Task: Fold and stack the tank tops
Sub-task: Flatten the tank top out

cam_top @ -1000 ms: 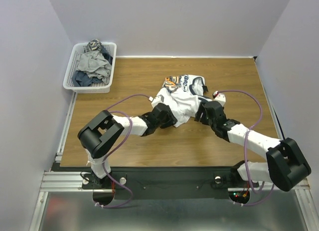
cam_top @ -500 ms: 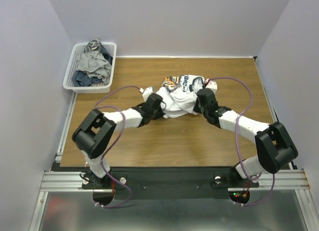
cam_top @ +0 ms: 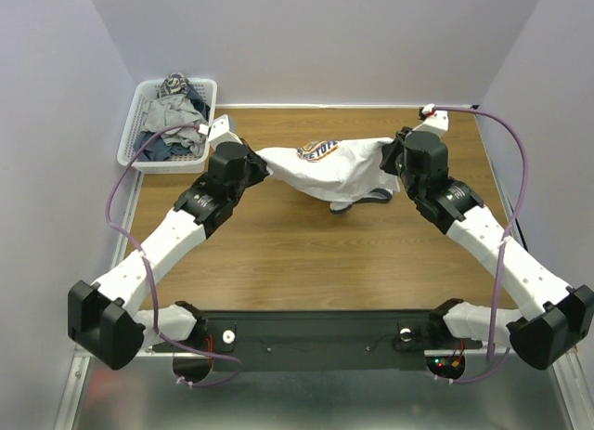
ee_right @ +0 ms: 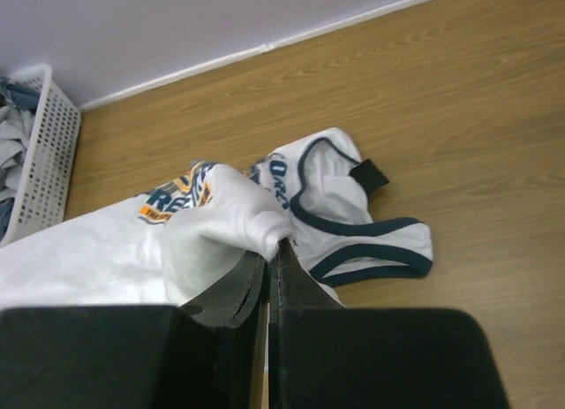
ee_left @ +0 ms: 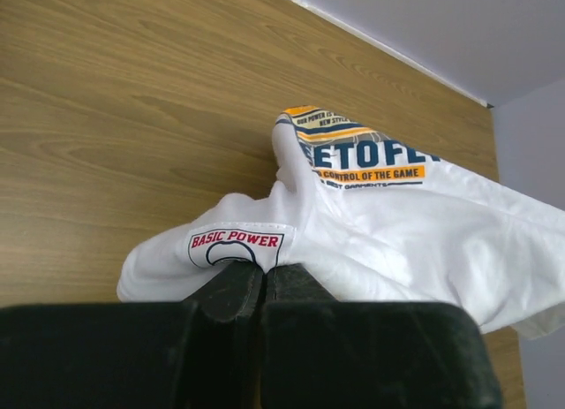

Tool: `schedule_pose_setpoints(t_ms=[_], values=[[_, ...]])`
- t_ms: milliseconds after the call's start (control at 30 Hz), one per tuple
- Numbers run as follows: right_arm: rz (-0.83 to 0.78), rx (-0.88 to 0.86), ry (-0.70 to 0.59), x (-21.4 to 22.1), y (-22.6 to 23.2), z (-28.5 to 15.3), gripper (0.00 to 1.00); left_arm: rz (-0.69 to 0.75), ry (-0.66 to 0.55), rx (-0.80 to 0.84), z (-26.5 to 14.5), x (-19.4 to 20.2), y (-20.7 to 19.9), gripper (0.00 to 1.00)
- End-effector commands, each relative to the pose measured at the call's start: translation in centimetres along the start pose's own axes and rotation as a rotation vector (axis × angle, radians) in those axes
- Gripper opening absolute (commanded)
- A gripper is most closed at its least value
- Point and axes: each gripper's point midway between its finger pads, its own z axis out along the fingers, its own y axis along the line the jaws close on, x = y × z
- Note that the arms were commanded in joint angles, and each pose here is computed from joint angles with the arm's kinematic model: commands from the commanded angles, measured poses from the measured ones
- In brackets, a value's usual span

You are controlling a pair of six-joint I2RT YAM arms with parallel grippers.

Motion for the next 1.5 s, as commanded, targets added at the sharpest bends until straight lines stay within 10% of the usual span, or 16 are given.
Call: schedule_pose_setpoints(t_ms=[0, 100, 233, 433, 633, 867, 1467], values=[[-0.046, 0.115, 0.033, 0.9, -2.8, -0.8, 0.02, 0.029, 0.021, 0.008, -1.9, 0.1, 0.6, 0.00], [-0.066, 0.197, 0.071, 3.1, -5.0, -0.5, 0.10, 0.029, 0.086, -0.019, -1.5, 3.0, 2.4, 0.00], [-0.098, 0.301, 0.181, 8.4, -8.7, 0.5, 0.39, 0.020, 0.195, -0.012, -1.1, 7.5, 4.1, 0.41], [-0.091, 0.392, 0.270, 11.2, -12.2, 2.1, 0.75, 0.044, 0.205, -0.080, -1.5, 8.3, 6.4, 0.59], [-0.082, 0.370, 0.318, 12.9, -12.3, 1.6, 0.78, 0.042, 0.181, -0.239, -2.6, 8.0, 10.4, 0.59], [-0.071, 0.359, 0.382, 16.3, -14.1, -0.9, 0.78, -0.069, 0.268, -0.320, -4.0, 11.9, 14.7, 0.36], [0.091, 0.385, 0.636, 23.8, -15.3, -5.8, 0.74, -0.069, 0.306, -0.397, -0.1, 12.8, 17.2, 0.45]])
